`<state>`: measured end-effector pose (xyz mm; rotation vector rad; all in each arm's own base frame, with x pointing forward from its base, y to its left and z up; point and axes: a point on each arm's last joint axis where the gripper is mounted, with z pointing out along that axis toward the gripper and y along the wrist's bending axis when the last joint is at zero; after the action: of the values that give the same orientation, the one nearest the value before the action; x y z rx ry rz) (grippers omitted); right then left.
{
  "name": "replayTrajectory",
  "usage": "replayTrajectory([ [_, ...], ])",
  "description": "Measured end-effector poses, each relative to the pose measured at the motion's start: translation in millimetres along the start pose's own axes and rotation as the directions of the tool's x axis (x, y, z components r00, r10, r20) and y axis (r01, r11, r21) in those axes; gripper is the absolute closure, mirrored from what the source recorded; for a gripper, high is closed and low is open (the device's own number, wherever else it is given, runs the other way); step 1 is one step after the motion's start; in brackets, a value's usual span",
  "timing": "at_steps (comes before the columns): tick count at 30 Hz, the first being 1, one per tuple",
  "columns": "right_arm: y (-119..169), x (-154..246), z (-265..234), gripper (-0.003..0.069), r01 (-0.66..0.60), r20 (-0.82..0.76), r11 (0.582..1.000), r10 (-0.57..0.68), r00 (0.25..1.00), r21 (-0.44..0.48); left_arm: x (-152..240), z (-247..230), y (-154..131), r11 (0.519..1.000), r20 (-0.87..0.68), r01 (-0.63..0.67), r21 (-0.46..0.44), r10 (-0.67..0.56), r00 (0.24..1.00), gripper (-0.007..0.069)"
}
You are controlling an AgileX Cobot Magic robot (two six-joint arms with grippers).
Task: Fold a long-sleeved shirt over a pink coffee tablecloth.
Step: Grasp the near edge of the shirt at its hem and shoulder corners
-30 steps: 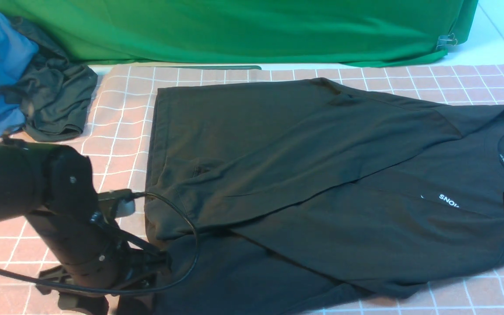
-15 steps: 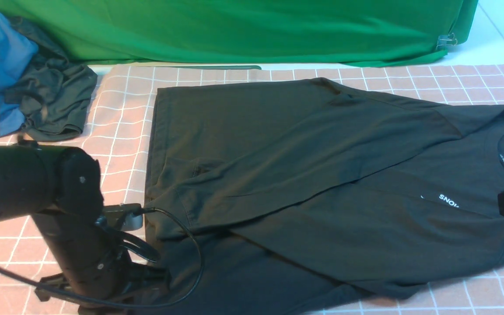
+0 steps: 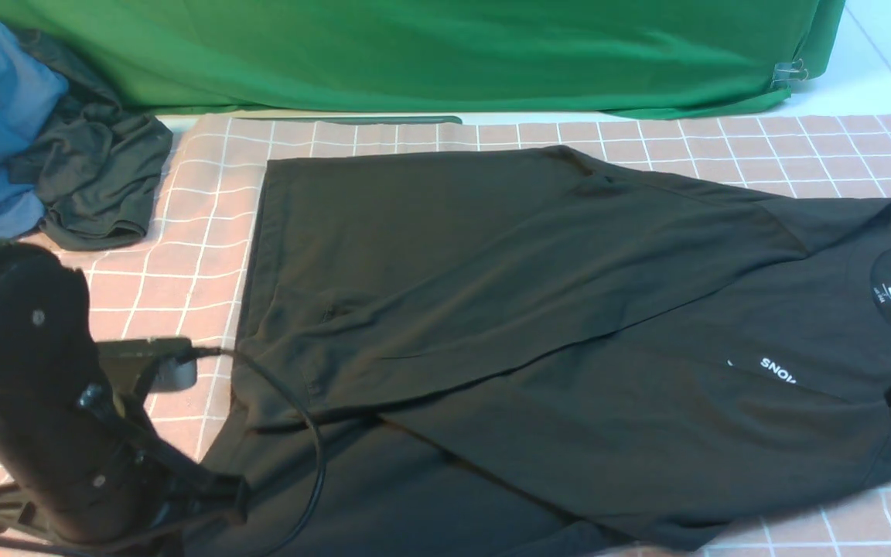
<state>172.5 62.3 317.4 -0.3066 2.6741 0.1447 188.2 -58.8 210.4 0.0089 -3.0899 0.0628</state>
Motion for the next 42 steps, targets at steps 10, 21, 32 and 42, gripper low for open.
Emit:
replayTrajectory([
  [10,-11,-5,30,0.0515,0.007,-0.194,0.997,0.007,0.981,0.071,1,8,2,1.0,0.021,0.002,-0.003,-0.002,1.0,0.0596],
  [21,-64,20,75,0.0435,-0.307,-0.304,0.95,0.309,0.901,0.055,-2,8,-1,1.0,0.056,0.01,0.023,-0.012,0.998,0.0596],
  [32,-70,17,142,0.0229,-0.432,-0.317,0.901,0.416,0.852,0.02,-5,8,-2,0.999,0.095,0.013,0.04,-0.017,0.995,0.0596],
  [42,-73,18,169,0.0213,-0.468,-0.348,0.883,0.449,0.823,0.035,-6,8,-2,0.999,0.109,0.013,0.044,-0.018,0.994,0.0596],
])
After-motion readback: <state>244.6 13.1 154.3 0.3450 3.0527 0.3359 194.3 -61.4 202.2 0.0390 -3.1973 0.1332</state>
